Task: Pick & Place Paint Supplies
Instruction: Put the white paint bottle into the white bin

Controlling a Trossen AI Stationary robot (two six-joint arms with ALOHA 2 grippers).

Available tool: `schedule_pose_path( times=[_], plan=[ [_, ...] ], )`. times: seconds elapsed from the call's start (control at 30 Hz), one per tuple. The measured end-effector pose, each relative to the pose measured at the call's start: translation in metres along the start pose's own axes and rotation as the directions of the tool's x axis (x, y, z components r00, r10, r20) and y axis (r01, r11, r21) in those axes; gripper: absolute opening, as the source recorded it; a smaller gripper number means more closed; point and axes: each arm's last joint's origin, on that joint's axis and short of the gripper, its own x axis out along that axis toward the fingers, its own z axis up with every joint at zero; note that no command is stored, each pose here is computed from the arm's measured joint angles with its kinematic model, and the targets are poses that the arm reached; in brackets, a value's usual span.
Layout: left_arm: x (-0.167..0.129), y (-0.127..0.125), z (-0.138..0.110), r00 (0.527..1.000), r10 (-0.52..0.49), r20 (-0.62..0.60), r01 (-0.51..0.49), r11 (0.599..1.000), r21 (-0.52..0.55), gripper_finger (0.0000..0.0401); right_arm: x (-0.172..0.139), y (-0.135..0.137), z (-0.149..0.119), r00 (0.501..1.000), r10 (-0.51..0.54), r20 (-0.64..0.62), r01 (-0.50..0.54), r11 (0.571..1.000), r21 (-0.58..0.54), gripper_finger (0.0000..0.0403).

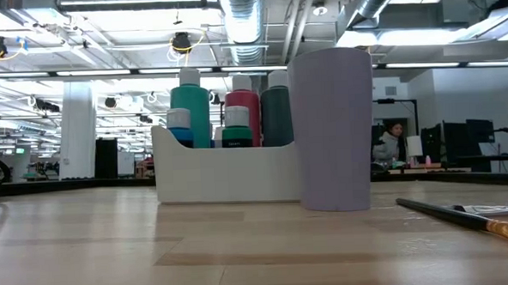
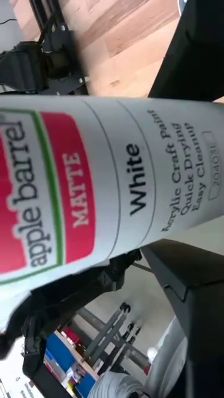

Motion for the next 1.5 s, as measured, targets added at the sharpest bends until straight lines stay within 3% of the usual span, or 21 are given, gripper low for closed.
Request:
schedule_pose_path(
  times=[0.17, 0.43, 0.7, 0.93, 1.17, 1.5],
  plan=[
    [0.0, 0.0, 0.0, 1.0, -0.006, -0.002, 0.006, 1.0, 0.0, 0.0164, -0.001, 0.0, 0.0, 1.0, -0.001, -0.001, 0.001, 1.0, 0.001, 0.0274],
    [0.0, -0.001, 0.0, 1.0, -0.027, -0.012, 0.027, 1.0, -0.01, 0.018, -0.001, 0.002, -0.001, 1.0, 0.002, -0.006, -0.002, 1.0, 0.024, 0.0181],
    [-0.004, 0.002, -0.002, 0.993, -0.088, -0.082, 0.085, 0.996, -0.032, 0.0215, -0.001, 0.002, -0.004, 0.999, -0.004, -0.037, 0.007, 0.998, 0.063, 0.0181],
    [-0.018, 0.004, -0.013, 0.949, -0.137, -0.285, 0.124, 0.99, -0.063, 0.0272, -0.002, -0.002, -0.013, 0.992, -0.044, -0.118, 0.052, 0.996, 0.066, 0.0187],
    [-0.017, 0.007, -0.012, 0.945, -0.154, -0.29, 0.137, 0.988, -0.077, 0.0283, -0.002, -0.001, -0.015, 0.99, -0.058, -0.125, 0.065, 0.997, 0.051, 0.017],
    [-0.013, 0.014, -0.01, 0.962, -0.088, -0.258, 0.078, 0.996, -0.049, 0.0284, -0.002, -0.003, -0.013, 0.991, -0.078, -0.111, 0.084, 0.995, 0.052, 0.0177]
  ],
)
